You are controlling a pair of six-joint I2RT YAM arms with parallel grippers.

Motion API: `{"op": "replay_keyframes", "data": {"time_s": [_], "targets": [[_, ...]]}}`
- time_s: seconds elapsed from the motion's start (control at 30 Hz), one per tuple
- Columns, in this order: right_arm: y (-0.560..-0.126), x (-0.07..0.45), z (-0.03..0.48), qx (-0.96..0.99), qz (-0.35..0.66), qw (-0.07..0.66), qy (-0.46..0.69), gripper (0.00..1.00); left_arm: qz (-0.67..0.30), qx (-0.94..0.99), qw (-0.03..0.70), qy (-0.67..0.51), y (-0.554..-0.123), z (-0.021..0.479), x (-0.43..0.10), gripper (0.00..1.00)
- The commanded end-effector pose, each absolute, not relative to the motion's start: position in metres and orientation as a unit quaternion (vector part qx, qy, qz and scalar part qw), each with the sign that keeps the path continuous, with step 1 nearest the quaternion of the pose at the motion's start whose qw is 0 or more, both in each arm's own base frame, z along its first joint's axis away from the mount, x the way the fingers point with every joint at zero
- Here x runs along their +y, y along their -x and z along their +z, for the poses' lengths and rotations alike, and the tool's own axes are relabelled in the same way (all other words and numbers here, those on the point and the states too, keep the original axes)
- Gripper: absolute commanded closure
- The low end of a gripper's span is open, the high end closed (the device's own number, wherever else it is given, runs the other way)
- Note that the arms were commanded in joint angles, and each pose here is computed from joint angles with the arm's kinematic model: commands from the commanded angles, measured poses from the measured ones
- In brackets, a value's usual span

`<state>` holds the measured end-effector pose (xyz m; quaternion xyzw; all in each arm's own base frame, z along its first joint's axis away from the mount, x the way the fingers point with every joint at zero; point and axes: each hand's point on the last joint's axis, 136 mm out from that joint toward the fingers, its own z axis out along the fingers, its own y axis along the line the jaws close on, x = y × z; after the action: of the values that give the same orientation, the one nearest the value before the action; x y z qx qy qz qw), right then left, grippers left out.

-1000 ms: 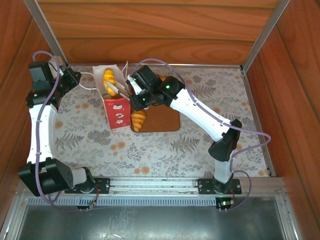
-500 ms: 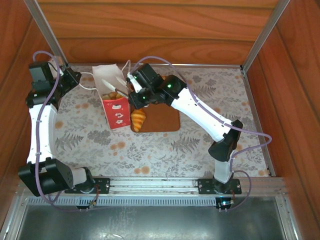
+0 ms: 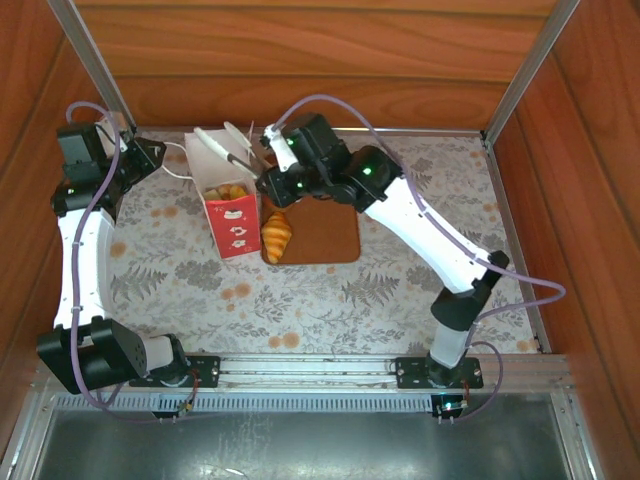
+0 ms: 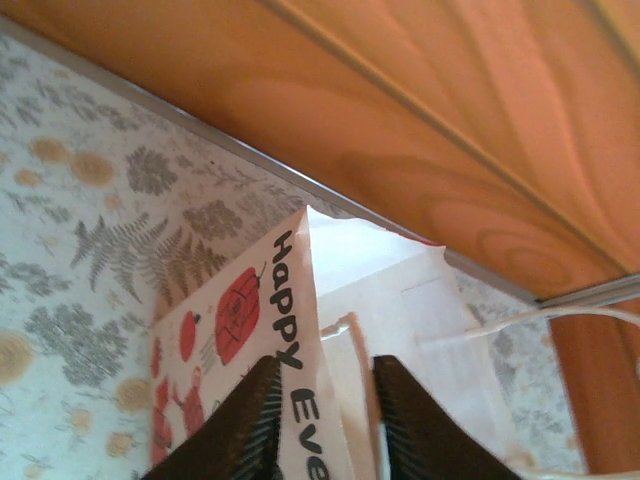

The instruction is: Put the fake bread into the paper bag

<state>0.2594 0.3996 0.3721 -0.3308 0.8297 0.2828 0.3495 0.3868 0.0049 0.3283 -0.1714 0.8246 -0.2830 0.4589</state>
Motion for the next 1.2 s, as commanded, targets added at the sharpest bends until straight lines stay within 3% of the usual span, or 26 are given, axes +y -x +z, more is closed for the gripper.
{"op": "replay_keyframes", "data": {"time_s": [0.0, 0.13, 0.3, 0.47, 0.63, 0.9, 1.17], "targets": [[-0.245, 0.388, 0.446, 0.777, 0.345, 0.419, 0.318, 0.6, -0.283, 0.82, 0.472, 0.16, -0.379, 0.34, 0.004, 0.59], [-0.235, 0.364, 0.474, 0.763, 0.354, 0.449, 0.303, 0.59, -0.279, 0.815, 0.483, 0.159, -0.374, 0.348, 0.006, 0.4], [-0.229, 0.327, 0.475, 0.772, 0.338, 0.467, 0.267, 0.59, -0.265, 0.811, 0.497, 0.157, -0.364, 0.352, 0.009, 0.25], [-0.233, 0.281, 0.437, 0.813, 0.3, 0.454, 0.209, 0.58, -0.249, 0.811, 0.508, 0.151, -0.352, 0.35, 0.011, 0.13], [-0.234, 0.249, 0.371, 0.866, 0.278, 0.389, 0.149, 0.57, -0.228, 0.811, 0.517, 0.15, -0.335, 0.342, 0.013, 0.0], [-0.227, 0.264, 0.264, 0.918, 0.285, 0.25, 0.114, 0.57, -0.233, 0.806, 0.529, 0.125, -0.308, 0.336, 0.0, 0.0], [-0.231, 0.297, 0.204, 0.934, 0.3, 0.156, 0.116, 0.56, -0.247, 0.806, 0.524, 0.125, -0.297, 0.327, -0.007, 0.0]]}}
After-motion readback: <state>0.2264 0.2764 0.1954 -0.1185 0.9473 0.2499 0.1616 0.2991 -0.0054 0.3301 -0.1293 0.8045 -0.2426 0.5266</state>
